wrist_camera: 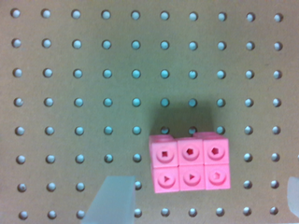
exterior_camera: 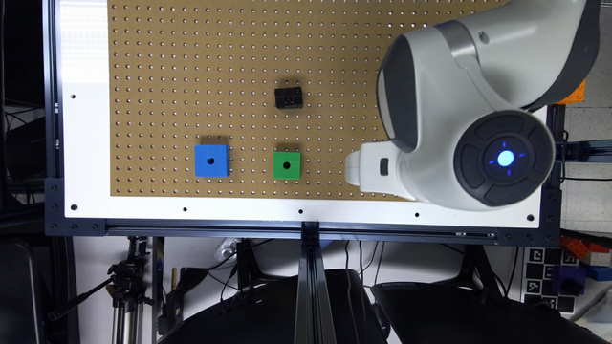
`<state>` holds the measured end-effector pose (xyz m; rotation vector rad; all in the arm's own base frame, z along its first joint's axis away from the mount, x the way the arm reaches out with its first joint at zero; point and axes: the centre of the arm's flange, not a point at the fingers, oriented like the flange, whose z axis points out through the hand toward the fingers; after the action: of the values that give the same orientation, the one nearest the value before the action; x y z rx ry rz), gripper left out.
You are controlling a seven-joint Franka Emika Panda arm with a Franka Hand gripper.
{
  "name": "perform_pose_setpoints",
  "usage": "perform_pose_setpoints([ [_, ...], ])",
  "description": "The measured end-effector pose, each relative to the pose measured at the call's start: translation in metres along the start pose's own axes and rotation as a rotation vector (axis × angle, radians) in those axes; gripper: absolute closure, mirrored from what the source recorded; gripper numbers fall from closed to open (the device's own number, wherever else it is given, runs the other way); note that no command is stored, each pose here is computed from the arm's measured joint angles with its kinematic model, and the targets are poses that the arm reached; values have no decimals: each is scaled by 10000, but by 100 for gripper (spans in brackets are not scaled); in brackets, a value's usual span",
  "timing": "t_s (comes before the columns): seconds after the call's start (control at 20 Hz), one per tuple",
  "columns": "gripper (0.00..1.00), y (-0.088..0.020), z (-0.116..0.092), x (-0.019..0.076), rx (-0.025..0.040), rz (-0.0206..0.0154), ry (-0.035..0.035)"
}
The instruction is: Pick up pink block.
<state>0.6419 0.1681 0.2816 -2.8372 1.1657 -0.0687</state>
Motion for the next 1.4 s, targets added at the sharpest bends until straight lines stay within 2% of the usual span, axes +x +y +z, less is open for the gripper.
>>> perform_pose_setpoints([
  [0.1, 0, 4, 31, 2, -32, 5, -20],
  [0.2, 0, 13, 141, -5, -112, 5, -84],
  [0.25, 0, 18, 222, -6, -132, 4, -106],
  [0.4, 0, 22, 381, -3, -138, 5, -128],
  [0.5, 0, 10, 399, 3, -136, 5, -133],
  [0.65, 0, 20, 526, -4, -210, 5, -196],
  [0.75, 0, 18, 625, -10, -197, -2, -208],
  [0.95, 0, -89, 658, -67, -98, -90, -210],
  [1.05, 0, -112, 661, -76, -77, -112, -203],
  [1.2, 0, -92, 785, -85, -150, -103, -266],
  [1.4, 0, -68, 986, -92, -148, -83, -297],
])
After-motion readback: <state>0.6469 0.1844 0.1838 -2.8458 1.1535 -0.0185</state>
